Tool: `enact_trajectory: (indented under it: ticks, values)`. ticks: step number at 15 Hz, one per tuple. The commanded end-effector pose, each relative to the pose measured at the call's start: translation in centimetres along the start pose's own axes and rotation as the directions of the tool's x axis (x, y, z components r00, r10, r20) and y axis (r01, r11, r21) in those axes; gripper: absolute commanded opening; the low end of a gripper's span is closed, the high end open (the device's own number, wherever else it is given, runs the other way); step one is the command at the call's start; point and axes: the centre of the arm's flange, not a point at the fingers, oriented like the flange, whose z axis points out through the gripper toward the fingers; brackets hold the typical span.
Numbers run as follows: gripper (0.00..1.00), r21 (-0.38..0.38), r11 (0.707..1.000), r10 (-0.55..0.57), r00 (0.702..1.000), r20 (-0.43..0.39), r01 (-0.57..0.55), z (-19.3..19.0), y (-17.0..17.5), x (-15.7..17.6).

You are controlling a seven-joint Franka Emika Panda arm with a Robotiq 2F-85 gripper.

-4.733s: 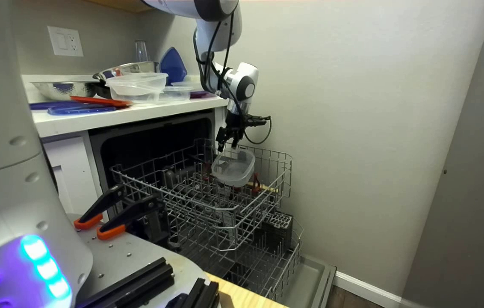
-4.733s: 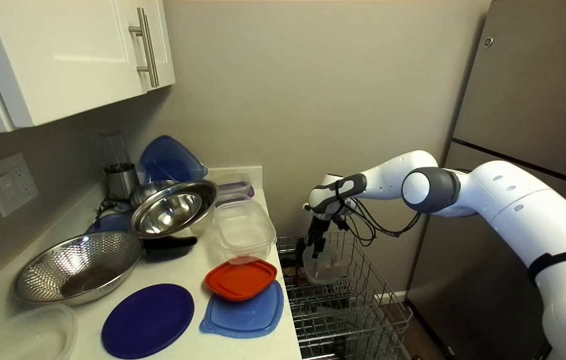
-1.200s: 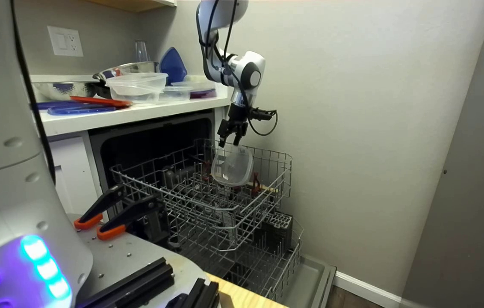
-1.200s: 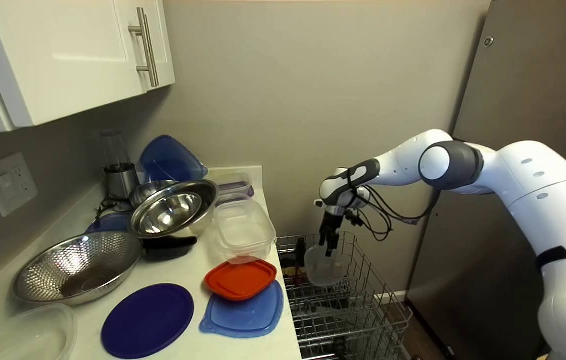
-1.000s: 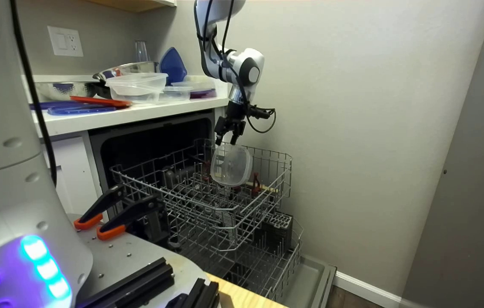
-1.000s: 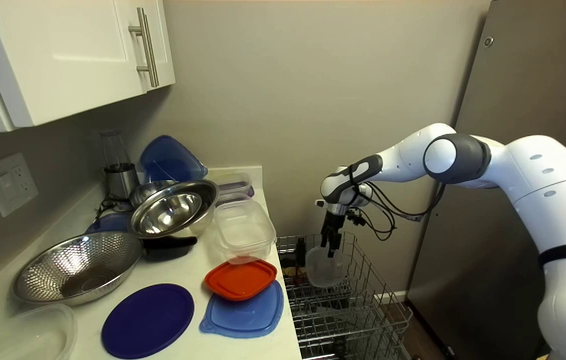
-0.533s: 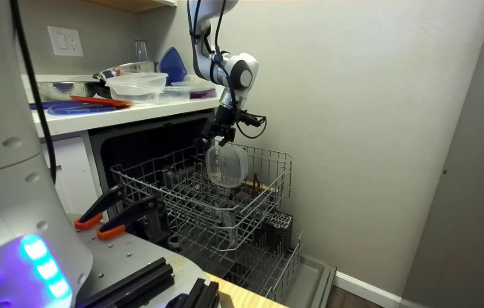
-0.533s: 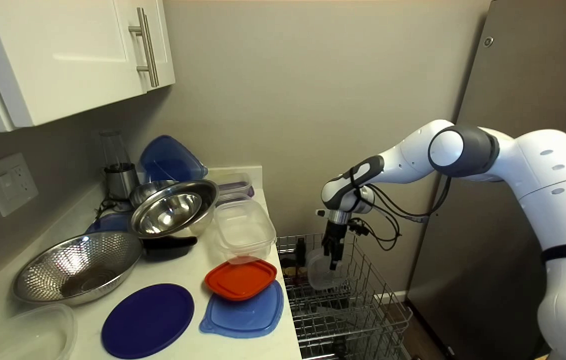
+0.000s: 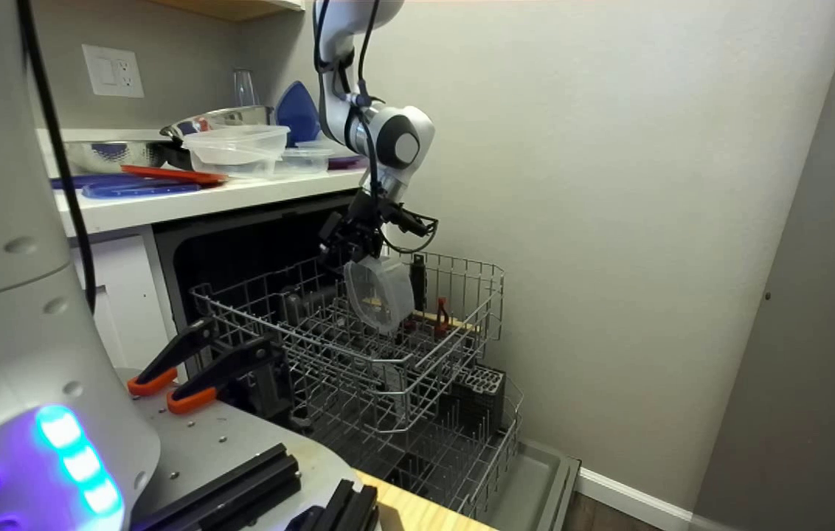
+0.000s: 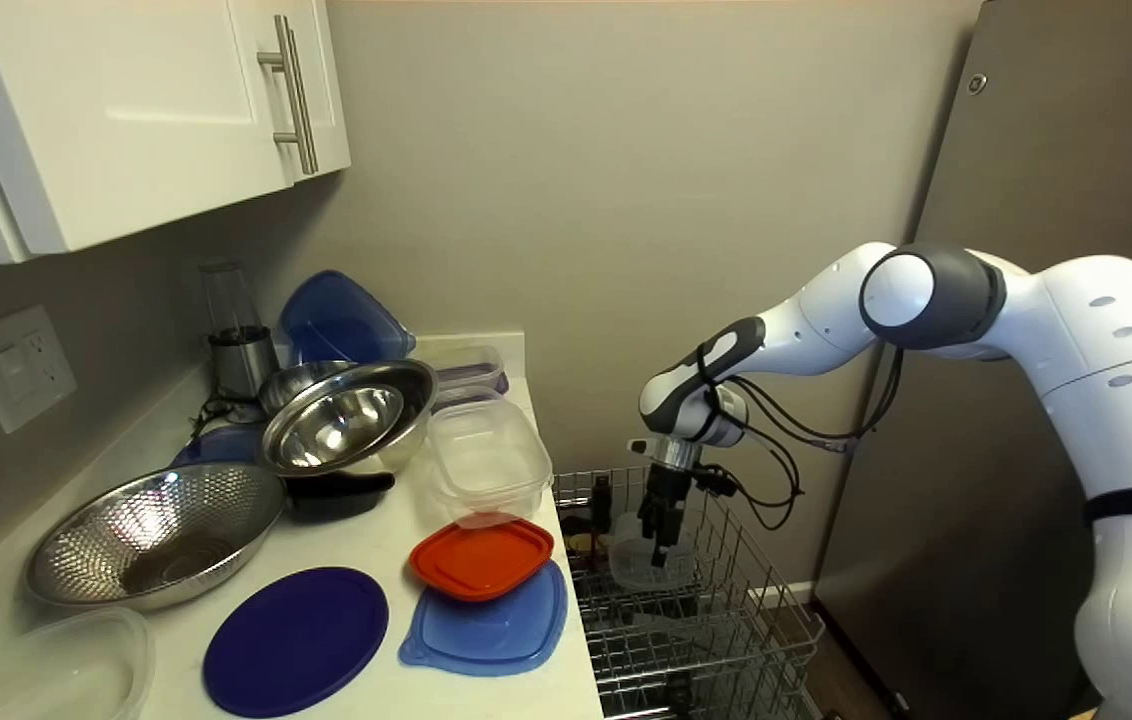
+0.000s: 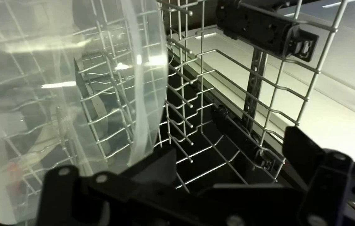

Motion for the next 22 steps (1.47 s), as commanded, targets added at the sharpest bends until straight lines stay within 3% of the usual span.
enact_trajectory:
  ticks: [1,4,6,9,12,14,16,22]
  values:
    - [1.00,0.027,1.000,-0.005,1.000,-0.017,0.005,0.7,-1.1,-1.6]
    - [1.00,0.060,0.998,-0.019,1.000,-0.024,0.021,0.8,-1.3,-1.1]
    - [1.00,0.161,0.985,-0.065,0.997,-0.032,0.070,1.4,-2.0,-0.4]
    - [1.00,0.309,0.937,-0.158,0.987,-0.036,0.161,2.3,-3.7,0.7]
    - [1.00,0.442,0.871,-0.219,0.975,-0.045,0.216,1.9,-4.5,1.0]
    - [1.00,0.465,0.856,-0.233,0.972,-0.041,0.225,0.7,-4.8,1.3]
    - [1.00,0.450,0.865,-0.238,0.971,-0.025,0.223,-0.6,-4.7,1.5]
    - [1.00,0.323,0.924,-0.242,0.967,0.082,0.204,-4.9,-4.5,2.2]
